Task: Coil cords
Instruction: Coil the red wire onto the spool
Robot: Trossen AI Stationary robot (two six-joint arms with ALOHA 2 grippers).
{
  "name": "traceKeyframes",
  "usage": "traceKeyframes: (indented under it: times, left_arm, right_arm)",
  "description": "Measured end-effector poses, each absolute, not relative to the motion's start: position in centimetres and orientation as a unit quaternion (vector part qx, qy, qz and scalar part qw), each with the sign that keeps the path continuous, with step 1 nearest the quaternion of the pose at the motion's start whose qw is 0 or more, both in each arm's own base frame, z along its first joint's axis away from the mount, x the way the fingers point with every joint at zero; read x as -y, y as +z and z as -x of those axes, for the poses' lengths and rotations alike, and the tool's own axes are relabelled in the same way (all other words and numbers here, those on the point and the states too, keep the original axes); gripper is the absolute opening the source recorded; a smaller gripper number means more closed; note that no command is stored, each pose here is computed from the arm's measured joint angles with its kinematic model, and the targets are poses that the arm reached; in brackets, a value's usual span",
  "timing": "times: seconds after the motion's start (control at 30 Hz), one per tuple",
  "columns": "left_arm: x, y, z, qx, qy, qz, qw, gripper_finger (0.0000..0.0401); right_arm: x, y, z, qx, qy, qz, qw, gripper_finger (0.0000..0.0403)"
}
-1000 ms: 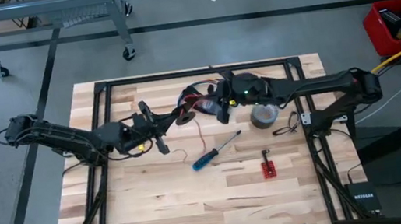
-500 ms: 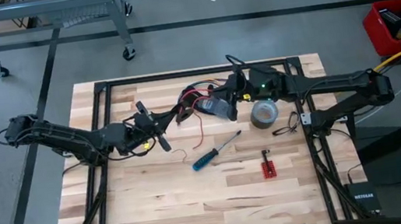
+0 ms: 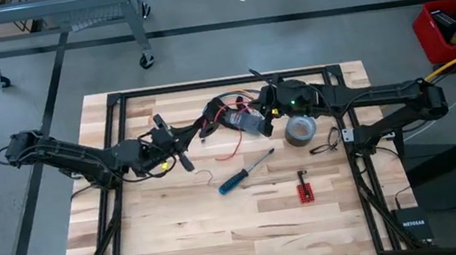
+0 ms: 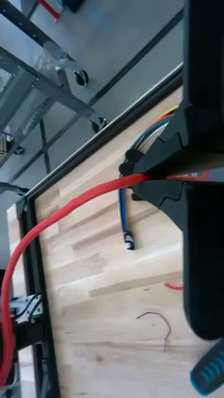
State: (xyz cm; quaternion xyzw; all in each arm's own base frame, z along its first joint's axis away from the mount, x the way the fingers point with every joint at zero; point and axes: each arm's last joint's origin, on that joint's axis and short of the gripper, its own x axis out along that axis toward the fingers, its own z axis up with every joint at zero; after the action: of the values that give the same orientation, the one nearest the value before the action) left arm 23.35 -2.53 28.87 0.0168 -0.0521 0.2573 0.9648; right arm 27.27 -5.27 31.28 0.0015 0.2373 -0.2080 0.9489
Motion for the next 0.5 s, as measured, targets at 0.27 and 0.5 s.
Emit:
traceKeyframes:
  times: [0.27, 0.5]
  left_arm:
    - [2.5, 28.3, -23.4, 0.03, 0.257, -0.011, 0.966, 0.0]
    - [2.3, 28.0, -23.3, 0.018, 0.3, -0.007, 0.954, 0.0]
  right_arm:
    - [5.2, 33.1, -27.2, -0.163, -0.197, -0.003, 0.967, 0.0007]
    - [4.9, 34.4, -26.3, -0.128, -0.169, -0.008, 0.977, 0.0007]
